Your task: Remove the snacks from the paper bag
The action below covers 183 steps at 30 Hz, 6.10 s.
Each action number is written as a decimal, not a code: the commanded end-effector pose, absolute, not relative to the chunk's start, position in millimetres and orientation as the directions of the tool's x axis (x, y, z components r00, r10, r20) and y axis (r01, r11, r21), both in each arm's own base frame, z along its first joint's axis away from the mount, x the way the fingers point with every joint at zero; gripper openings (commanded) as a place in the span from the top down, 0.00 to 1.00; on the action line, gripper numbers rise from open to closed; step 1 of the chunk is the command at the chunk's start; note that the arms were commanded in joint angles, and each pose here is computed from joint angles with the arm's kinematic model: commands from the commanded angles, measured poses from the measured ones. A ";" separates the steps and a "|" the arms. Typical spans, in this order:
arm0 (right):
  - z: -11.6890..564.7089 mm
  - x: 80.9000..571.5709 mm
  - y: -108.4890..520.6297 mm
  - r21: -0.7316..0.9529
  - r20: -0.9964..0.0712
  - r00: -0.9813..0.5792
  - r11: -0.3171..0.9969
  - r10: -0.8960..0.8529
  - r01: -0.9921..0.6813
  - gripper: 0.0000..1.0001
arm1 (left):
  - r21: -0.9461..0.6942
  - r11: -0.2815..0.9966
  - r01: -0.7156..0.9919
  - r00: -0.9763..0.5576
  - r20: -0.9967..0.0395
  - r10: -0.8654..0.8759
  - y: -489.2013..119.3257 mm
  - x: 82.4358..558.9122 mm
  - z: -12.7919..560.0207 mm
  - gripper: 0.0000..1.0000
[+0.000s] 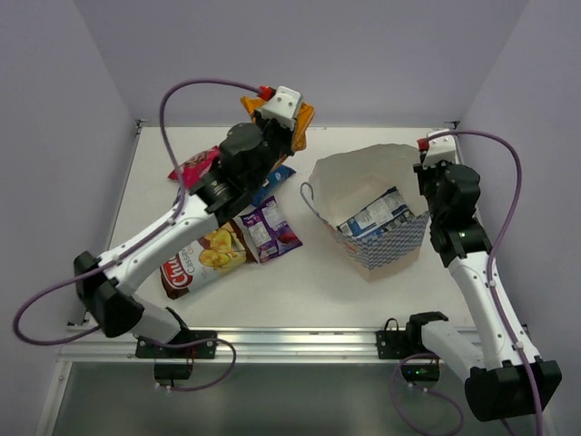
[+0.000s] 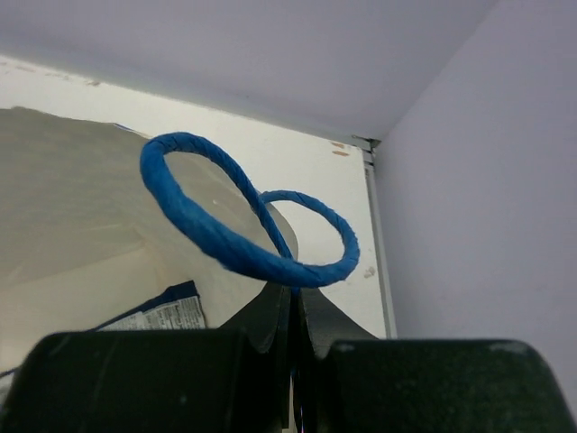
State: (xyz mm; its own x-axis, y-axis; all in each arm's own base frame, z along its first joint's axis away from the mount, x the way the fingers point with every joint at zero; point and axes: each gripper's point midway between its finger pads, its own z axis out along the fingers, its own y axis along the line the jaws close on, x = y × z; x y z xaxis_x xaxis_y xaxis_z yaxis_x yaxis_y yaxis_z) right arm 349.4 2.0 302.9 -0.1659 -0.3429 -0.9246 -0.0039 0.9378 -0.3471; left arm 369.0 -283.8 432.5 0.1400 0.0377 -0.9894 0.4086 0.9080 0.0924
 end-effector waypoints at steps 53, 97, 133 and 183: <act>368.9 325.8 91.0 -0.617 -0.787 0.277 0.702 -0.552 -0.356 1.00 | -0.157 0.617 0.771 -0.151 -0.987 -0.062 -407.2 277.6 308.8 0.01; 337.9 292.9 131.0 -0.520 -0.850 0.274 0.630 -0.451 -0.576 1.00 | 0.059 0.426 0.903 0.129 -0.982 -0.137 -538.0 365.7 163.0 0.00; 328.0 304.7 121.9 -0.461 -0.885 0.215 0.709 -0.414 -0.534 1.00 | 0.001 0.483 0.876 0.132 -0.963 -0.237 -514.9 360.4 230.1 0.14; 309.2 274.3 168.6 -0.289 -0.951 0.157 0.579 -0.268 -0.762 1.00 | 0.107 0.260 0.960 0.178 -0.948 -0.265 -563.1 368.9 178.0 0.95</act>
